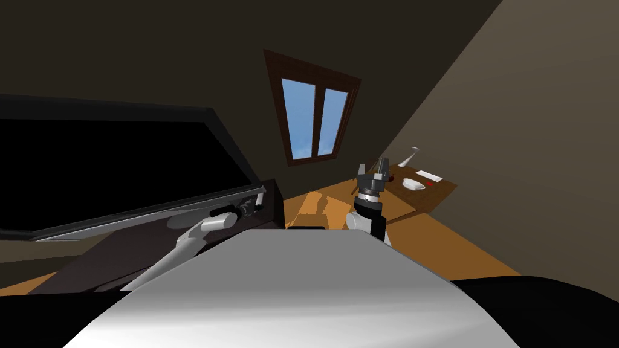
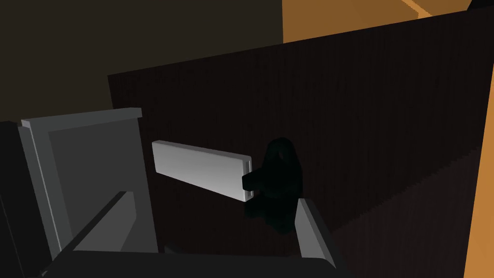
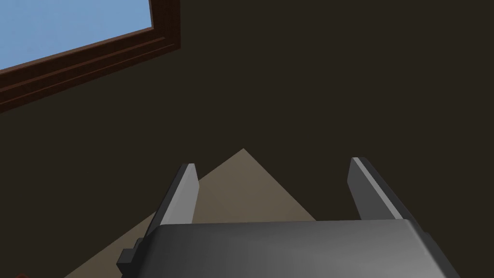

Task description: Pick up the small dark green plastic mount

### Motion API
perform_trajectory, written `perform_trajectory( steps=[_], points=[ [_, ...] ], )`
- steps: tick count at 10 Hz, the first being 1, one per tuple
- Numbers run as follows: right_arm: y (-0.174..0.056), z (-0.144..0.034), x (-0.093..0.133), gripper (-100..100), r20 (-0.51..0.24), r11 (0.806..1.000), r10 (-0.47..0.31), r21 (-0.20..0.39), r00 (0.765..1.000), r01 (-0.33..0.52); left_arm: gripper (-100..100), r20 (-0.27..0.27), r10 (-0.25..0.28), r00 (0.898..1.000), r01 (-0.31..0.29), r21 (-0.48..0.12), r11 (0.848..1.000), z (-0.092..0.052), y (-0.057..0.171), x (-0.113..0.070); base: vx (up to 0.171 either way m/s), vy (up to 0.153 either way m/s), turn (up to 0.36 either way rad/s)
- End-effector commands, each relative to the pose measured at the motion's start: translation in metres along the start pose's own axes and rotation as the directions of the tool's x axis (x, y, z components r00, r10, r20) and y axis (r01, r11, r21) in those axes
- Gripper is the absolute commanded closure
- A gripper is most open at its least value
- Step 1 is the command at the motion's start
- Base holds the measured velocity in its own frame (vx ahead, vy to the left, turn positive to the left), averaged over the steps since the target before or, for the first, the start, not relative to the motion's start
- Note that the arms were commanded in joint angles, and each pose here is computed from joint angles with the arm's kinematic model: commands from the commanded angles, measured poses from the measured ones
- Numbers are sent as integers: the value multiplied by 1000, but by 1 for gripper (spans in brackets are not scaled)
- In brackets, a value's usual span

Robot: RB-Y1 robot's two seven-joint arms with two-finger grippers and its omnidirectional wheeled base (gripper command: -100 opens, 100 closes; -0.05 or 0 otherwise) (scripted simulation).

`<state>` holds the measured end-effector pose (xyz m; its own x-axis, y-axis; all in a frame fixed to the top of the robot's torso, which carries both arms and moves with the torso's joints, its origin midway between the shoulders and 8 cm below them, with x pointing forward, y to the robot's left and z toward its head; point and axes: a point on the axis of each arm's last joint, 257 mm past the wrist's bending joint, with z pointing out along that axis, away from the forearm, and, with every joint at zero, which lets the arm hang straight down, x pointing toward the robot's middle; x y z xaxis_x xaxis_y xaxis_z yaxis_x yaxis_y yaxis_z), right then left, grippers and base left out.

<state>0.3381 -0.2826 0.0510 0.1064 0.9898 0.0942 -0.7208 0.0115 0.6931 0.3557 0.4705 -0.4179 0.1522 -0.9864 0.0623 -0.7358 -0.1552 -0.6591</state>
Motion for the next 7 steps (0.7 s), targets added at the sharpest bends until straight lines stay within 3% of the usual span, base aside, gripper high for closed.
perform_trajectory(
  steps=[1, 2, 3, 6, 7],
  points=[
    [0, 0, 0, 0, 0, 1000, 0, 0, 1000, 0, -100, 24, -28, 999, 29, -62, 998, 1, 17, -18, 45, -14, -121],
    [0, 0, 0, 0, 0, 1000, 0, 0, 1000, 0, -100, 48, -53, 997, 58, -102, 993, -1, 30, -33, 75, -4, -182],
    [0, 0, 0, 0, 0, 1000, 0, 0, 1000, 0, -100, 57, -57, 997, 63, -122, 991, -1, 37, -37, 59, -1, -63],
    [0, 0, 0, 0, 0, 1000, 0, 0, 1000, 0, -100, 133, -124, 983, 155, -251, 956, -13, 83, -77, 72, -4, -158],
    [0, 0, 0, 0, 0, 1000, 0, 0, 1000, 0, -100, 133, -124, 983, 155, -255, 954, -14, 84, -77, 55, 10, -37]
  ],
)
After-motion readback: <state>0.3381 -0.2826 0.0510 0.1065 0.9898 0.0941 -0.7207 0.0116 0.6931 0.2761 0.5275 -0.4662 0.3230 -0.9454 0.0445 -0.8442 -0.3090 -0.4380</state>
